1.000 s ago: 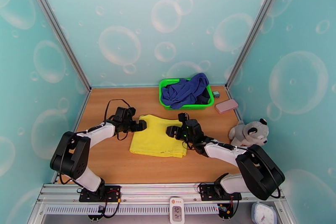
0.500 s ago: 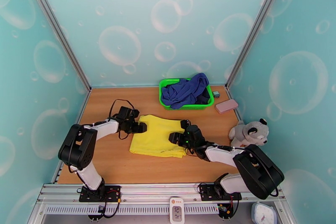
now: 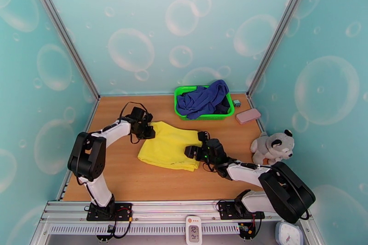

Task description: Fold and stack the trousers

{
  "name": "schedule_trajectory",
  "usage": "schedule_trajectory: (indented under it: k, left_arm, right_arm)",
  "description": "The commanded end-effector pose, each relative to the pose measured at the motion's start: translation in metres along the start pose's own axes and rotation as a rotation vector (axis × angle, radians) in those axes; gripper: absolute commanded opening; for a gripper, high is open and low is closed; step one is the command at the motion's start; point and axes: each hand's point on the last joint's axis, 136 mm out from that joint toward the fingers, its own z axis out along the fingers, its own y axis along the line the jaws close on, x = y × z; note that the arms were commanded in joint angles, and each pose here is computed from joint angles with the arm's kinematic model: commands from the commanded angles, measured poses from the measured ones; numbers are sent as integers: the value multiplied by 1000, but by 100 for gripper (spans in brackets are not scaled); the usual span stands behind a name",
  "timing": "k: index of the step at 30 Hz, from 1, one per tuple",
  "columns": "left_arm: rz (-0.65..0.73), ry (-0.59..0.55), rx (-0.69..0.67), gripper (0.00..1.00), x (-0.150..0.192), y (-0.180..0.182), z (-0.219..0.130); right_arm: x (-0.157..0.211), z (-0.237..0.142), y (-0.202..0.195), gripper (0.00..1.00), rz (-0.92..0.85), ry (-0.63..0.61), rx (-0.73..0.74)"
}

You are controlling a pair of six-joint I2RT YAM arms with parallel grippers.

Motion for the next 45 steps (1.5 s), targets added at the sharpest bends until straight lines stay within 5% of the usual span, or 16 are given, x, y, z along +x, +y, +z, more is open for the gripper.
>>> schedule_trajectory:
  k: [1, 7, 19, 31, 32, 34, 35, 36, 40, 45]
  left_arm:
    - [-4, -78, -142, 0, -36, 34, -38]
    - [-55, -162, -242, 0, -89, 84, -51]
    - [-144, -297, -166, 0, -178, 160, -42]
    - [-202, -303, -180, 0, -190, 207, -29]
    - [-201, -309, -193, 6, -191, 210, -31]
    - [-203, -329, -250, 36, -194, 220, -42]
    - [-197, -345, -279, 81, -196, 224, -50]
    - [-190, -364, -316, 99, -199, 228, -59]
    - [-154, -523, -360, 99, -209, 216, -100]
    - [-67, -735, -81, 99, -218, 158, -120]
  right_arm:
    - [-5, -2, 9, 99, -57, -11, -27]
    - [-5, -2, 20, 99, -81, -10, -52]
    - [-6, -3, 30, 99, -100, -17, -63]
    - [-13, -1, 42, 99, -151, -36, -46]
    - [-14, -2, 42, 99, -157, -42, -44]
    - [-17, -5, 40, 99, -164, -53, -31]
    - [-18, -6, 41, 99, -166, -57, -28]
    - [-19, -8, 40, 99, -171, -60, -23]
    - [-17, -13, 37, 99, -177, -66, -10]
    - [-18, -9, 39, 99, -183, -61, -10]
